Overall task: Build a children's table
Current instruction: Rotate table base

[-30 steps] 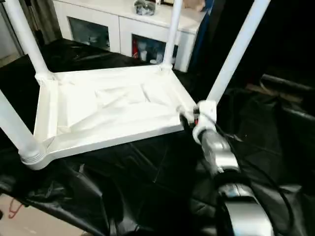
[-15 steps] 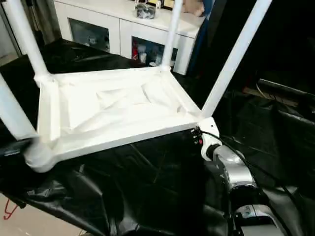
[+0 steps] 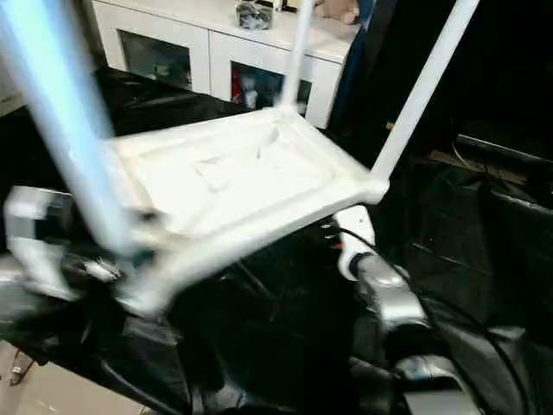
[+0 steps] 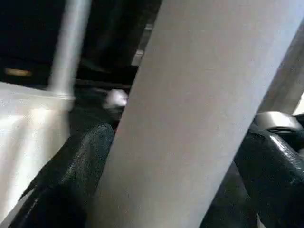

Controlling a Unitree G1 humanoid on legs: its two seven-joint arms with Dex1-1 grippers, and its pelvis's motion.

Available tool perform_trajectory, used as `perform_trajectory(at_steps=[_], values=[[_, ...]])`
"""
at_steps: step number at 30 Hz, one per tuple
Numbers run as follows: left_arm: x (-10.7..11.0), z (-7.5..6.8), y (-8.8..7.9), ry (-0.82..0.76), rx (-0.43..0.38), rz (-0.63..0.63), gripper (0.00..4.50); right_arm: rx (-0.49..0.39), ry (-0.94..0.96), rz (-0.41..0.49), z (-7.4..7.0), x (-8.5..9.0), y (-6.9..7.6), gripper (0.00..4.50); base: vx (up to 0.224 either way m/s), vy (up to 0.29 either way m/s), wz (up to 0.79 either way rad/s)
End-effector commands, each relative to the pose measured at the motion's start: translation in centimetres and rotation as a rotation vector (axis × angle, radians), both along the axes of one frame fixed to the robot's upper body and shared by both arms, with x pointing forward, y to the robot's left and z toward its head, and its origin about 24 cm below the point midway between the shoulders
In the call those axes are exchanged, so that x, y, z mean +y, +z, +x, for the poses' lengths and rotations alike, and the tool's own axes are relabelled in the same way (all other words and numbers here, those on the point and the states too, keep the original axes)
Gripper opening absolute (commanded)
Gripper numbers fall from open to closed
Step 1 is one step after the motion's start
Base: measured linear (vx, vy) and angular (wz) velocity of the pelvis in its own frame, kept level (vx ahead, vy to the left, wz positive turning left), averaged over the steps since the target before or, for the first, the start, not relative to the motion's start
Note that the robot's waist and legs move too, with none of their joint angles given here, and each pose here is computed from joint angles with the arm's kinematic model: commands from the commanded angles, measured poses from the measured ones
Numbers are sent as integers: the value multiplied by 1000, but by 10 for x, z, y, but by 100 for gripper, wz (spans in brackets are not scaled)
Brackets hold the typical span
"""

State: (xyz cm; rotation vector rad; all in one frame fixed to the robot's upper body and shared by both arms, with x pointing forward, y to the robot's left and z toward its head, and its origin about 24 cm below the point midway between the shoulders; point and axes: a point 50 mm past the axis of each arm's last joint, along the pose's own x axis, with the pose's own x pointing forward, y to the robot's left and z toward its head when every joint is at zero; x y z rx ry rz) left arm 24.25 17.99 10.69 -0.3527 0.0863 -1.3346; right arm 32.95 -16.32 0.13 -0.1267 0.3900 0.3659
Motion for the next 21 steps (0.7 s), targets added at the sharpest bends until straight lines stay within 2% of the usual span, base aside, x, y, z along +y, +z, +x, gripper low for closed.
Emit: perform_trajectory(at_steps=[1,2,4,8,12,15,21], values=[[-12,-1,5,-63,-9,-10,440,-9,-1,-13,3,0,2,352,0,0,0],[-26,-1,4,-108,7,-29,440,-13,29,-6,5,8,4,352,0,0,0],[-39,0,4,-145,27,-49,440,-17,62,0,7,18,6,352,0,0,0],[-56,2,5,-192,40,-67,440,-18,117,18,9,31,7,352,0,0,0],[-75,7,5,-239,37,-77,440,-9,244,47,6,53,7,352,0,0,0],[-82,9,8,-260,35,-85,440,-6,268,47,6,58,7,352,0,0,0],[-111,16,9,-304,-3,-102,440,-8,276,51,8,60,8,352,0,0,0]])
